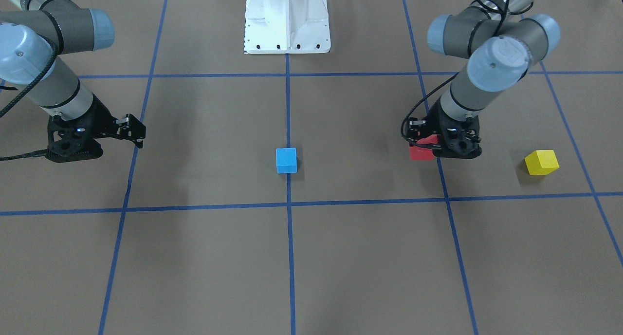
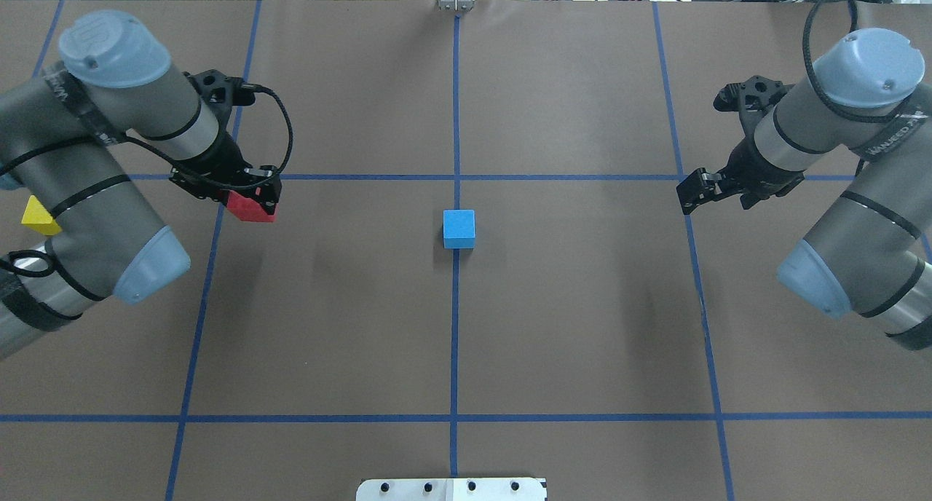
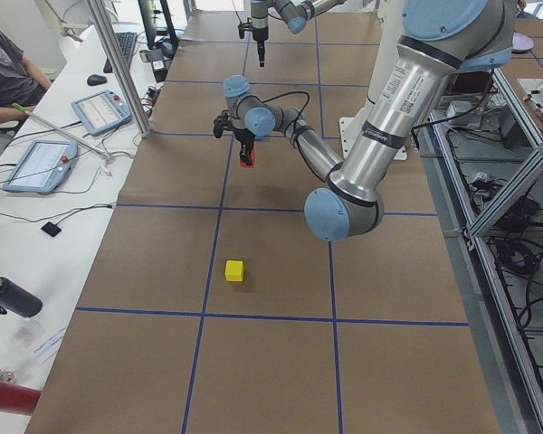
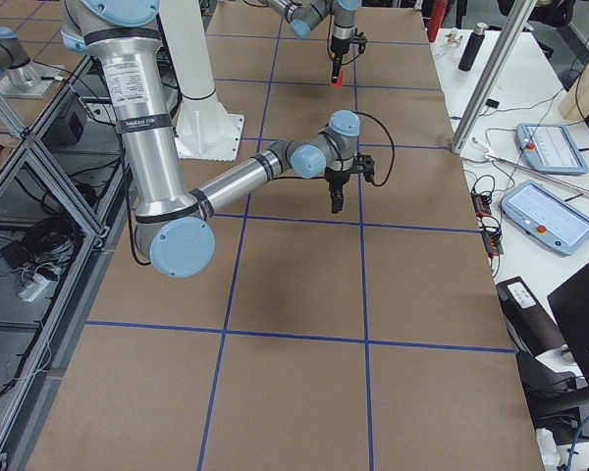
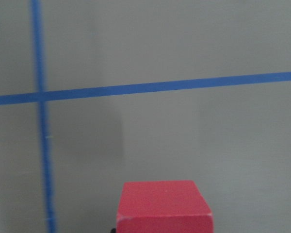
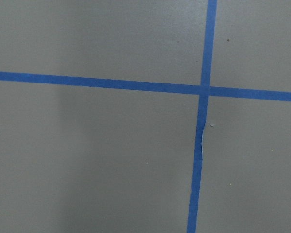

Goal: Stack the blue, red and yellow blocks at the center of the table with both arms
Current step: 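Carry the red cube with the left gripper above the blue cube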

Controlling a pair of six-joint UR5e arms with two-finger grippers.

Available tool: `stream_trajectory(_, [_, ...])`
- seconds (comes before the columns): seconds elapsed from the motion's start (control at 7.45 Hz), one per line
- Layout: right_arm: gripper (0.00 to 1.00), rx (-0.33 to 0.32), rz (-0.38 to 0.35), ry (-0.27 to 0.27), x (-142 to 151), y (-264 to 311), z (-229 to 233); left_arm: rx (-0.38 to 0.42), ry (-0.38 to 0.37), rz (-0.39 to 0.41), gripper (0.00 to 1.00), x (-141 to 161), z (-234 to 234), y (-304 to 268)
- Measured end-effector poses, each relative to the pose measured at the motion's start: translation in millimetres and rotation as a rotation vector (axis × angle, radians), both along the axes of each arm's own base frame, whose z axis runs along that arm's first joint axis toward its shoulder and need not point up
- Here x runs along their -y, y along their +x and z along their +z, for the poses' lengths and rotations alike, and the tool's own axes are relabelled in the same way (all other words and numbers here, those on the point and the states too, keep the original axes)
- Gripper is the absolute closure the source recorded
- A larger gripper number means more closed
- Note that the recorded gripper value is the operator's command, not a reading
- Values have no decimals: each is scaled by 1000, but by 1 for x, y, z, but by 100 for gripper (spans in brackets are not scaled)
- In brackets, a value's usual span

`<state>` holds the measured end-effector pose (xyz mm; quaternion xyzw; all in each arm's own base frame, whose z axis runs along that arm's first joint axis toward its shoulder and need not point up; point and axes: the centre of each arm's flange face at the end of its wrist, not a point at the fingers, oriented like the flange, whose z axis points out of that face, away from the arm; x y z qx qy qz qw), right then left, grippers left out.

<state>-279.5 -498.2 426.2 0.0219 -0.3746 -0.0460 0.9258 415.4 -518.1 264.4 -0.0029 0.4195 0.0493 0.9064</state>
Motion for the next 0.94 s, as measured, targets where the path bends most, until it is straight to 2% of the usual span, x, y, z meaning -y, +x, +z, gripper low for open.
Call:
stream_trajectory(0.27, [0, -25, 15, -11, 2, 25, 24, 6, 11, -35, 100, -5, -63, 56])
stream_trajectory(0.67, [0, -36, 32, -20, 2, 40, 39, 40, -41, -67, 100, 18, -132, 124])
stream_trajectory(0.94, [0, -34, 35, -15, 1, 43, 42, 55, -42, -42, 100, 17, -146, 153])
